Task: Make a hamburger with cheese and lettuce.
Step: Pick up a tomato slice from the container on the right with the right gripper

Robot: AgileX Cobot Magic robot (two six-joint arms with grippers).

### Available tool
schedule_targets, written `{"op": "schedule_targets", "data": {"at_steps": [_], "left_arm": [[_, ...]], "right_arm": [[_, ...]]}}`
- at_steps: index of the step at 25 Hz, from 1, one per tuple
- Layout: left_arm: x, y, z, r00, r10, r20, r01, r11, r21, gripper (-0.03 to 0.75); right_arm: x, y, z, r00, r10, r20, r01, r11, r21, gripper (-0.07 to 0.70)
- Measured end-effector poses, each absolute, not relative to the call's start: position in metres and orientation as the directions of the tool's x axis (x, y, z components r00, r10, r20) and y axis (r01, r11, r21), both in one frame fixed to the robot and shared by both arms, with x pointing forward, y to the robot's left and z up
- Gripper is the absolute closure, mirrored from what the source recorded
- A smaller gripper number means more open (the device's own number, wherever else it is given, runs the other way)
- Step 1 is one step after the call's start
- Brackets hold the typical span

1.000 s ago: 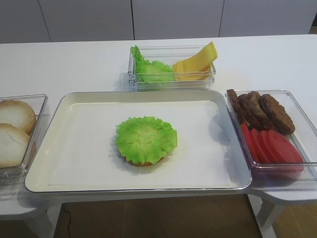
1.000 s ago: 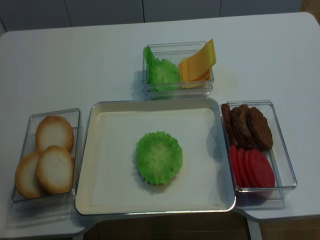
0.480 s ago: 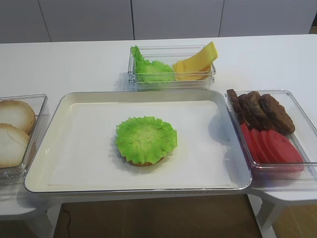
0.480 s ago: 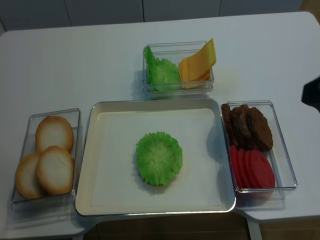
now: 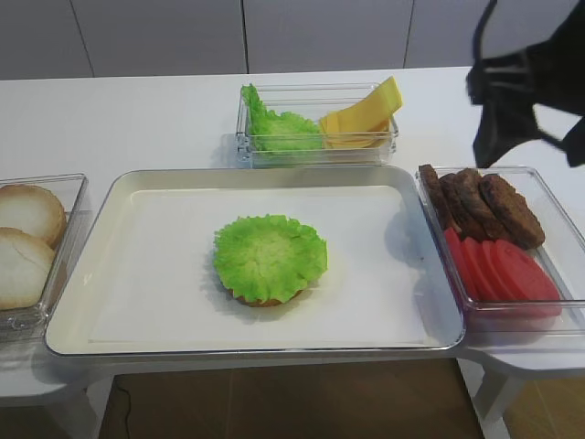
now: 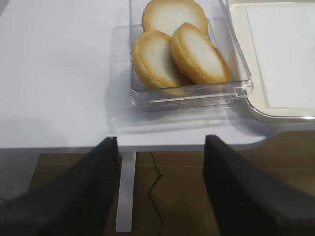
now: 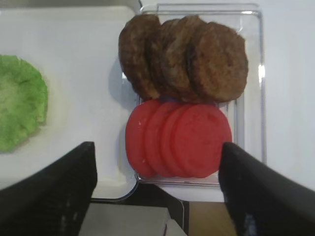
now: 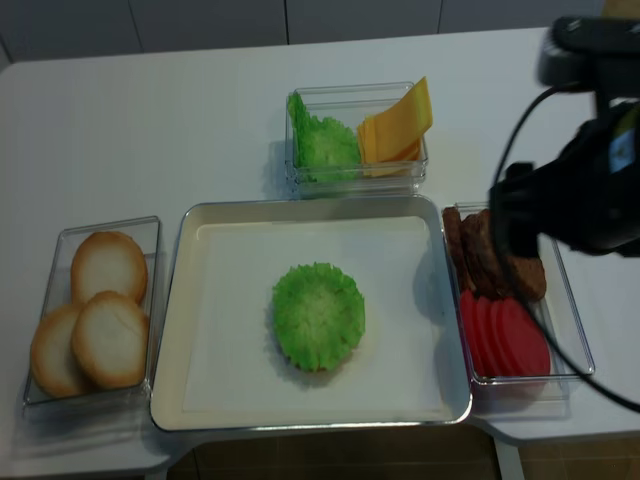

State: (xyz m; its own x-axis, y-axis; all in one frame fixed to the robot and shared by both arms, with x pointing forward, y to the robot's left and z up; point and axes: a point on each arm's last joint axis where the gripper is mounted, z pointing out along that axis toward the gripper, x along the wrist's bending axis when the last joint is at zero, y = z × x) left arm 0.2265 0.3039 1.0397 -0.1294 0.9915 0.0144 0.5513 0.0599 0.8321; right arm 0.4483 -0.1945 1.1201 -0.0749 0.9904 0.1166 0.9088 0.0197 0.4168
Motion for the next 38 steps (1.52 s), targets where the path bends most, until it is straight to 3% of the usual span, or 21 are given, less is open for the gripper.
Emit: {"op": "schedule_targets", "data": {"at_steps": [7, 17, 22, 29, 38], "left_arm": [[0.227, 0.304, 1.04, -0.129, 0.991, 0.014, 0.551, 0.06, 0.832, 0.309], [0.227, 0.304, 1.04, -0.129, 0.991, 0.014, 0.551, 0.06, 0.832, 0.309], [0.227, 0.304, 1.04, -0.129, 0.991, 0.014, 0.551, 0.06, 0.832, 0.309], [0.227, 0.304, 1.04, -0.129, 0.991, 0.014, 0.551, 0.06, 0.832, 0.309], [0.227, 0.304, 1.04, -0.129, 0.991, 0.014, 0.551, 0.06, 0.832, 0.309]], "right_arm": [[0.462, -0.156, 1.083, -0.152, 0.988, 0.001, 0.937, 0.143, 0.319, 0.069], [0.483, -0.142, 1.043, -0.161, 0.982, -0.093, 0.959, 0.178, 0.221, 0.13], [0.487, -0.139, 1.034, -0.201, 0.973, -0.115, 0.956, 0.22, 0.192, 0.169], [0.491, -0.135, 1.025, -0.225, 0.967, -0.123, 0.953, 0.244, 0.18, 0.288], [0.494, -0.133, 1.016, -0.241, 0.961, -0.135, 0.953, 0.26, 0.157, 0.309]]}}
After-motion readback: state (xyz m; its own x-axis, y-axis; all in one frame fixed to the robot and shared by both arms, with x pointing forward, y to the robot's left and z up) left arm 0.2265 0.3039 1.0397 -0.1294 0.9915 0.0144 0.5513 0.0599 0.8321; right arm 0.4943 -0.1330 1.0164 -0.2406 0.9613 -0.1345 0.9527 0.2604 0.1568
